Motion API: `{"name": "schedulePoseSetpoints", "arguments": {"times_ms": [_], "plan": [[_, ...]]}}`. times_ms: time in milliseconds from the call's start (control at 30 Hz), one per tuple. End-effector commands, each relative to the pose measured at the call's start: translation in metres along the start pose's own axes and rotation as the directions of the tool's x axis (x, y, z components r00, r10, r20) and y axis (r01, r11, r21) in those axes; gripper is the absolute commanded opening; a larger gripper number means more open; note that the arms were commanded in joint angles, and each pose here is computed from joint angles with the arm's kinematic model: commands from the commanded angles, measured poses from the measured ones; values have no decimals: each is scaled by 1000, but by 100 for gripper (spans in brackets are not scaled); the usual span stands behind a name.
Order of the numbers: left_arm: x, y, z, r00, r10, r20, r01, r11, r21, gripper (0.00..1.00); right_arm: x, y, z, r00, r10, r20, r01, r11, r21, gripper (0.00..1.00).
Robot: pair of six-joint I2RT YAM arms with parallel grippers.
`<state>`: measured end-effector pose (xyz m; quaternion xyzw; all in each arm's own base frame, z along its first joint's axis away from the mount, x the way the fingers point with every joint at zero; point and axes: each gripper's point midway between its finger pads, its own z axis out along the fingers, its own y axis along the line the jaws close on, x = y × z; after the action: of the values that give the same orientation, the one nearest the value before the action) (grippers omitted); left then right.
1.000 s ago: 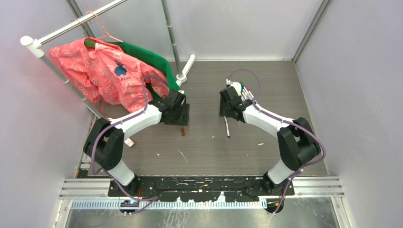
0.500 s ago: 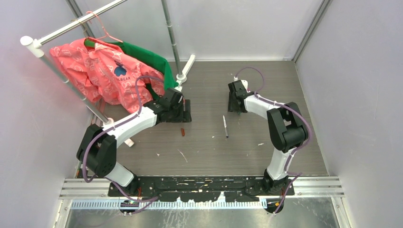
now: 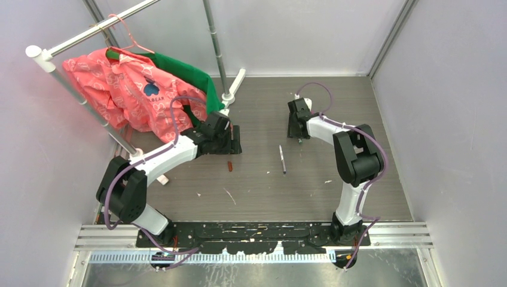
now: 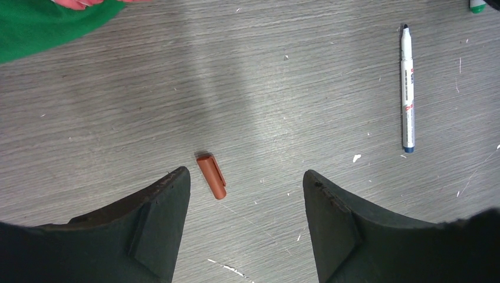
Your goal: Open the pen caps
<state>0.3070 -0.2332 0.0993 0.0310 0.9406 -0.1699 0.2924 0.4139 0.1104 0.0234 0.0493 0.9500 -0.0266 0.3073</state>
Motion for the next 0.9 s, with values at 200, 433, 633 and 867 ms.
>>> {"name": "schedulePoseSetpoints", "arguments": {"times_ms": [200, 433, 633, 867], "plan": [[-18, -15, -8, 996, -67, 67, 60, 994, 91, 81, -6, -1, 12, 999, 22, -32, -22, 1000, -8, 29], [-16, -22, -15, 987, -136, 83, 116, 971, 210, 100, 2, -3, 10, 998, 33, -46, -33, 999, -10, 9], [-6, -31, -20, 980, -189, 55, 164, 940, 300, 100, 9, 4, -2, 999, 21, -39, -22, 999, -41, 1], [1, -36, -29, 957, -277, 84, 218, 882, 418, 100, 16, 26, -35, 997, -75, 13, 76, 992, -97, 1]]}}
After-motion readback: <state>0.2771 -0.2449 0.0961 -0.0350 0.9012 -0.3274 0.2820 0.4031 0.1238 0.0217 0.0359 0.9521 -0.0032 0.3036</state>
